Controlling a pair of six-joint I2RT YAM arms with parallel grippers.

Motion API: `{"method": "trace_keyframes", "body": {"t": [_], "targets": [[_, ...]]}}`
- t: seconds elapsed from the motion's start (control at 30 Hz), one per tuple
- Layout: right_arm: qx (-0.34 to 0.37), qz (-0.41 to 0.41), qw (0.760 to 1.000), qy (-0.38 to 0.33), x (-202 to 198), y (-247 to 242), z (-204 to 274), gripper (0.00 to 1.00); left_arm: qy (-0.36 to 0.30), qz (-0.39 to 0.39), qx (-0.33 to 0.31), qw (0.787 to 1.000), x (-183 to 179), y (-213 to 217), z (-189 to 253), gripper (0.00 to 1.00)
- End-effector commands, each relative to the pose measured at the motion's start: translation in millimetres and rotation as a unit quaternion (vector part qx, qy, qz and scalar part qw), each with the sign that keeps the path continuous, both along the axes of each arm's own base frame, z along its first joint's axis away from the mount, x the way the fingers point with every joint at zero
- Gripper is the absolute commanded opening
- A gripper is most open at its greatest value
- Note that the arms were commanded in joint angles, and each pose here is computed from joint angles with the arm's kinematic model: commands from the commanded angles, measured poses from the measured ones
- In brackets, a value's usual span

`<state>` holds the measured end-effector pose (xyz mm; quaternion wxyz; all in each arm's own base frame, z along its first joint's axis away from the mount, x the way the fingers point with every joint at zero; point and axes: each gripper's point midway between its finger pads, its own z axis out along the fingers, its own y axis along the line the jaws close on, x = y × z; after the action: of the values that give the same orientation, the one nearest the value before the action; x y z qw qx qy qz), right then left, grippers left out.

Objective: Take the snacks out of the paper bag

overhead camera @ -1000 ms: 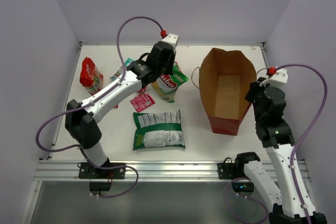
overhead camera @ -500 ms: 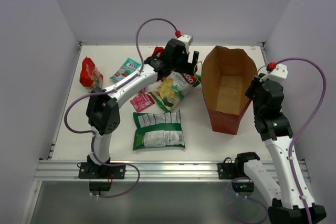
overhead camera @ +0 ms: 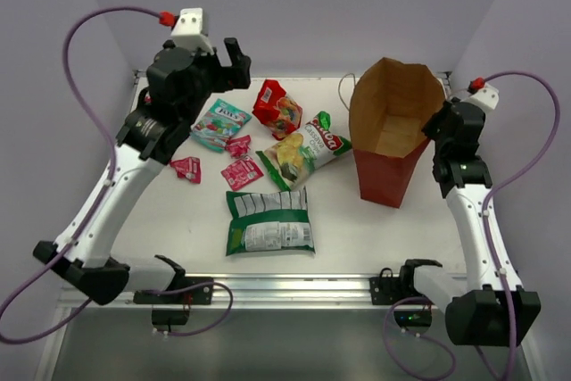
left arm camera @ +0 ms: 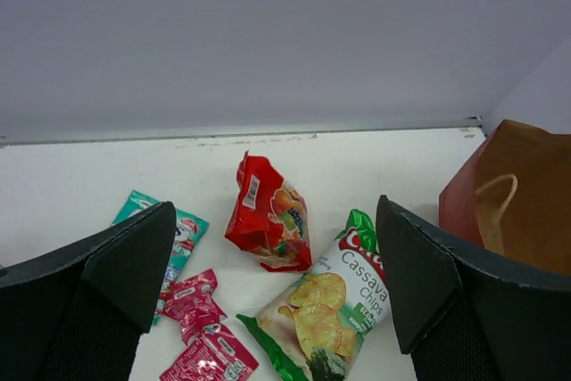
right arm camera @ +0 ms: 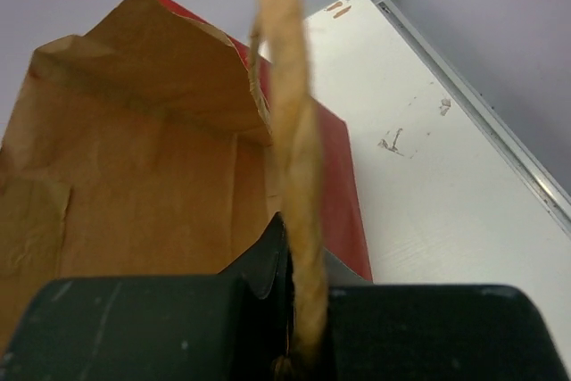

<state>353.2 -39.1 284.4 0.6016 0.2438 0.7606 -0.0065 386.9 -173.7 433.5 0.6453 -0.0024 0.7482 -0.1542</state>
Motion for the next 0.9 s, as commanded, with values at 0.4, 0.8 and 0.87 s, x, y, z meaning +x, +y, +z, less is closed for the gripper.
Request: {"method": "trace_keyframes", "body": {"t": [0.4, 0.8, 0.87], "targets": [[0.113, 0.009, 0.993, -0.045, 31.2, -35.9, -2.3, 0.06, 0.017, 0.043, 0.047, 0.998, -59.2, 54.1, -38.3, 1.00], [0.076, -0.003, 0.997, -0.015, 1.1, -44.1, 18.1, 0.67, 0.017, 0.043, 0.043, 0.998, -71.7, 60.7, -35.0, 1.00], [0.072, -0.011, 0.997, -0.005, -6.9, -45.2, 24.0, 0.74, 0.016, 0.040, 0.041, 0.998, -73.4, 60.1, -30.9, 1.00]]}}
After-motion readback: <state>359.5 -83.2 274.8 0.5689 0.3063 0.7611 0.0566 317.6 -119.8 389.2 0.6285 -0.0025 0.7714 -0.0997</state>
